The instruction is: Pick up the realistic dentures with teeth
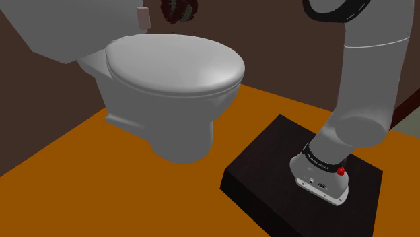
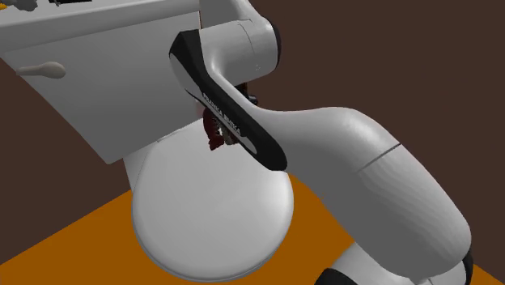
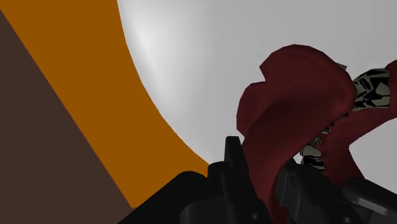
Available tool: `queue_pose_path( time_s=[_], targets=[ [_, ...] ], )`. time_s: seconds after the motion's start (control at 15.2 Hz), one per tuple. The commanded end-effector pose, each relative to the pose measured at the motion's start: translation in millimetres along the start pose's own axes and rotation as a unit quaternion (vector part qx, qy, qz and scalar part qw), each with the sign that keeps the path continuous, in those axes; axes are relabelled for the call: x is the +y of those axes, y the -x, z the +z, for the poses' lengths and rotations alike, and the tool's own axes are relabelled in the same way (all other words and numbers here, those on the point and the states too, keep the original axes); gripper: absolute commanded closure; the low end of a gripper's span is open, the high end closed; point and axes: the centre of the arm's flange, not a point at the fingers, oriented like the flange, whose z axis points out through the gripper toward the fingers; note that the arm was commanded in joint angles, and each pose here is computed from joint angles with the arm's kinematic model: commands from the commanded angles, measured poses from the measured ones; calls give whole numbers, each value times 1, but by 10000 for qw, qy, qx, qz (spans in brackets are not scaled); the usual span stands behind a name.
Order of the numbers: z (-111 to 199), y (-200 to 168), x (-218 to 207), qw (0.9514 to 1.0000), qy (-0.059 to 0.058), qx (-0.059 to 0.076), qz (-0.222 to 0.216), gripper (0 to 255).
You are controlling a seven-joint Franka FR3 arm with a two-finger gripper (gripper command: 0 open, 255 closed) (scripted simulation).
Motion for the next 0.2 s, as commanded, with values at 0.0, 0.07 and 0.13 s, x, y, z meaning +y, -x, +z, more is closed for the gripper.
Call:
queue_pose_path(
  time_s=[0.0,0.07,0.13],
  targets=[
    [-12,0,1,10000,0,2,0,255],
    [-13,0,1,10000,0,2,0,255],
    [-13,0,1,10000,0,2,0,255]
  ],
)
